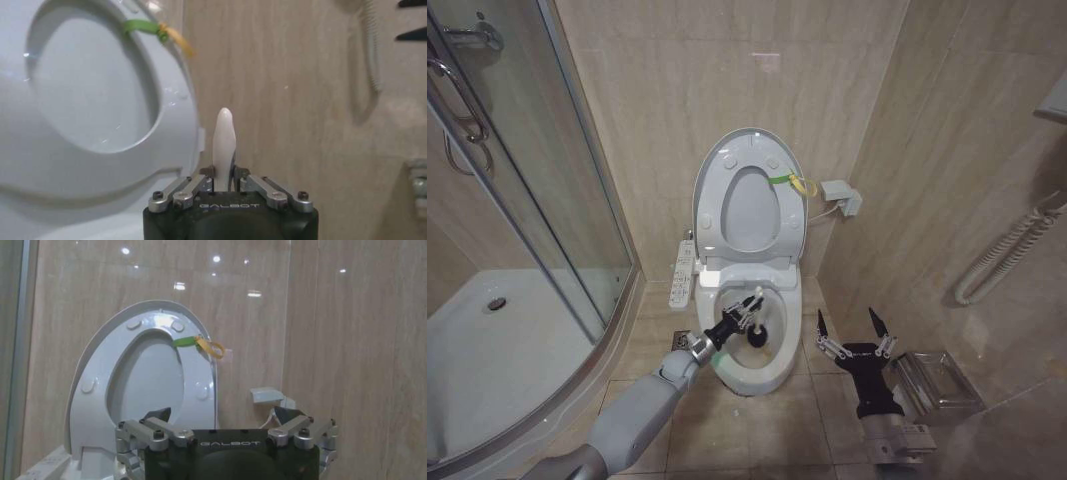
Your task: Open the toilet lid, clean the toilet bowl with a toilet brush, close the toilet lid, and flush.
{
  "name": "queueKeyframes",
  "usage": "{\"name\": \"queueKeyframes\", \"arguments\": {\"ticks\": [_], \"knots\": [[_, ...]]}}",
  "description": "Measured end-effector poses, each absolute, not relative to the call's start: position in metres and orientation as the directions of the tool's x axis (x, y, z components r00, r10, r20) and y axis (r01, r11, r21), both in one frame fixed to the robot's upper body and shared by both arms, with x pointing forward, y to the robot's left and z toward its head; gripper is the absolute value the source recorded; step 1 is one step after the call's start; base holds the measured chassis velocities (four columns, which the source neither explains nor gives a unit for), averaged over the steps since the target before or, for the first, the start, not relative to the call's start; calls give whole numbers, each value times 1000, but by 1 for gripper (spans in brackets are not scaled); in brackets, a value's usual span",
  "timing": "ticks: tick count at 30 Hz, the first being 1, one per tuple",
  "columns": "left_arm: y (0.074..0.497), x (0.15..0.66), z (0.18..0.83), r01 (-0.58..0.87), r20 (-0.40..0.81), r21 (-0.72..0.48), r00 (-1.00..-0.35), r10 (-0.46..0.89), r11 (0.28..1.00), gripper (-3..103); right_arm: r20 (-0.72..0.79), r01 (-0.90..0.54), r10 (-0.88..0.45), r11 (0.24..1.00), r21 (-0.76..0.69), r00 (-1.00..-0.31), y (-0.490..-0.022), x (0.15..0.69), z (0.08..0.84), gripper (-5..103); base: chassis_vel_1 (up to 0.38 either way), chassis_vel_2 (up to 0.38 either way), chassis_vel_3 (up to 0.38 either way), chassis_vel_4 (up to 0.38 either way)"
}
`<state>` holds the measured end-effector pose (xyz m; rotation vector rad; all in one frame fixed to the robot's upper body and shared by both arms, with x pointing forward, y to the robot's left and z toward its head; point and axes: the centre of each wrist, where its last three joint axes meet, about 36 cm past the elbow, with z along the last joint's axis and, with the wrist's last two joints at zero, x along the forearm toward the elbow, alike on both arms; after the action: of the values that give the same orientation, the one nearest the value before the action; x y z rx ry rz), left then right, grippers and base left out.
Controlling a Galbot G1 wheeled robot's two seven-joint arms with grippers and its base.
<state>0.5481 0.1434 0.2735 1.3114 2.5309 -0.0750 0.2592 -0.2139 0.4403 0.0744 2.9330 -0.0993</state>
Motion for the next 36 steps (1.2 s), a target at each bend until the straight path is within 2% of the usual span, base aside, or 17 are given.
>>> {"name": "queueKeyframes", "arguments": {"ticks": [7,20,29,32,36], "knots": [[138,546,274,821,-293,88,-519,803,564,18,-206,57,43,996,-62,-978,-214,259,440,100,0,0,0,0],[144,549,242,812,-241,72,-549,800,579,18,-206,57,43,996,-62,-978,-214,259,440,100,0,0,0,0],[107,539,275,844,-317,53,-492,810,534,18,-206,57,43,996,-62,-978,-214,259,440,100,0,0,0,0],[111,538,270,842,-306,51,-499,811,537,18,-206,57,43,996,-62,-978,-214,259,440,100,0,0,0,0],[131,548,254,820,-260,61,-538,802,570,18,-206,57,43,996,-62,-978,-214,259,440,100,0,0,0,0]]}}
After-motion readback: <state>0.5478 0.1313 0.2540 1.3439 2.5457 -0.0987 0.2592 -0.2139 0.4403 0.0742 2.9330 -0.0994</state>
